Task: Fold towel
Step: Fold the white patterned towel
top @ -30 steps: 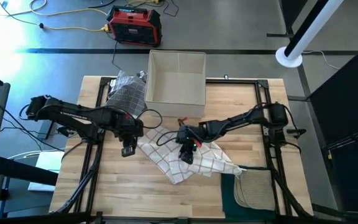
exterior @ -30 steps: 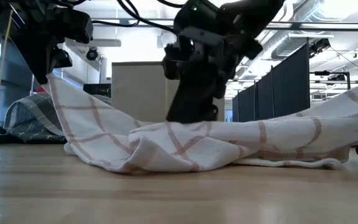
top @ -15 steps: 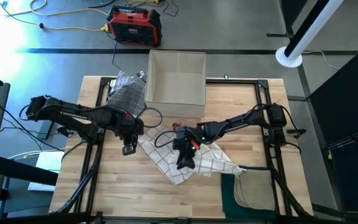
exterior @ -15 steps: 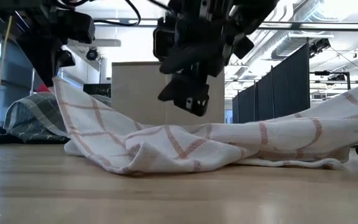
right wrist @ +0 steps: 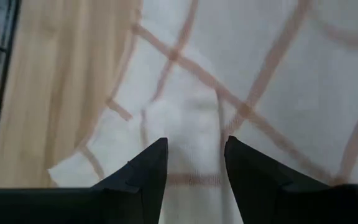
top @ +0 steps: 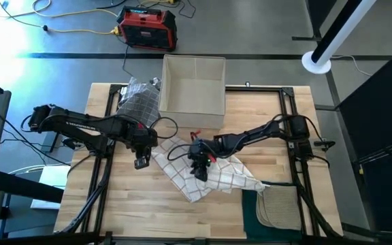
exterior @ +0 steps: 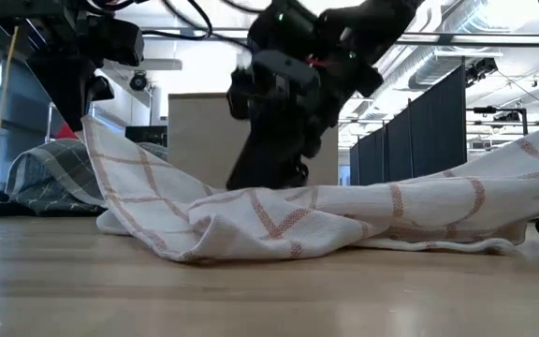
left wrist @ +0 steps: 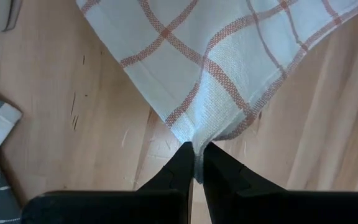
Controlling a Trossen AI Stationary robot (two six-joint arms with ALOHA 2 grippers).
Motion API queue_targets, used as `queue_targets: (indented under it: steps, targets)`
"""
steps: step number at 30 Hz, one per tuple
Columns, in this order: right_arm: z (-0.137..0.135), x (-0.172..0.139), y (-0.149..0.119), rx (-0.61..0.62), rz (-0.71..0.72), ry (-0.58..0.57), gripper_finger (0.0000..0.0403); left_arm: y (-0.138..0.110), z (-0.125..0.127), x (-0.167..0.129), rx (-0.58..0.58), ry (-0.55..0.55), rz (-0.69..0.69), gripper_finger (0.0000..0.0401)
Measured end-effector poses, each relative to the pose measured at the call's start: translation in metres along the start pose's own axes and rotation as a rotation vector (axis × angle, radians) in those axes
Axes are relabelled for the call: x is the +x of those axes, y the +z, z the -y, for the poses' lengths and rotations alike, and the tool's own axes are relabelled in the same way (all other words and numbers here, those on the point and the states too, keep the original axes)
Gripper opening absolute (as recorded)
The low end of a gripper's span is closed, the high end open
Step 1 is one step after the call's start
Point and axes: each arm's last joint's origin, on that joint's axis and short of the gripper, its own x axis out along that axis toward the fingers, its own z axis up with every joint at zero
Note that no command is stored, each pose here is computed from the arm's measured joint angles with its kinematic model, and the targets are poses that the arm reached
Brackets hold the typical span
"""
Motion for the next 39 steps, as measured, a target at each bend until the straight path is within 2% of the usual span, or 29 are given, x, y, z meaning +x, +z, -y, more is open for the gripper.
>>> queue_targets:
  steps: [4, 12, 16, 21, 31, 39]
  targets:
    - [-0.001, 0.003, -0.005, 0.034, -0.042, 0.014, 0.0146, 0.000, 0.000, 0.000, 0.000, 0.000, 0.000, 0.0012]
    - [-0.015, 0.000, -0.002, 0.021, -0.101, 0.239, 0.0146, 0.000, -0.001, 0.000, 0.026, 0.027, 0.009, 0.0012]
    - [-0.023, 0.002, -0.003, -0.007, -0.094, 0.255, 0.0146, 0.000, -0.001, 0.000, 0.020, 0.028, 0.010, 0.0012]
    - [-0.027, 0.010, 0.000, -0.081, -0.005, 0.251, 0.0146, 0.000, -0.001, 0.000, 0.017, 0.028, 0.009, 0.0012]
    - [-0.011, 0.044, -0.005, -0.037, 0.056, 0.244, 0.0146, 0.000, -0.001, 0.000, 0.016, 0.025, 0.008, 0.0012]
    - [-0.011, 0.049, -0.003, -0.032, 0.108, 0.266, 0.0146, 0.000, -0.001, 0.000, 0.008, 0.024, 0.008, 0.0012]
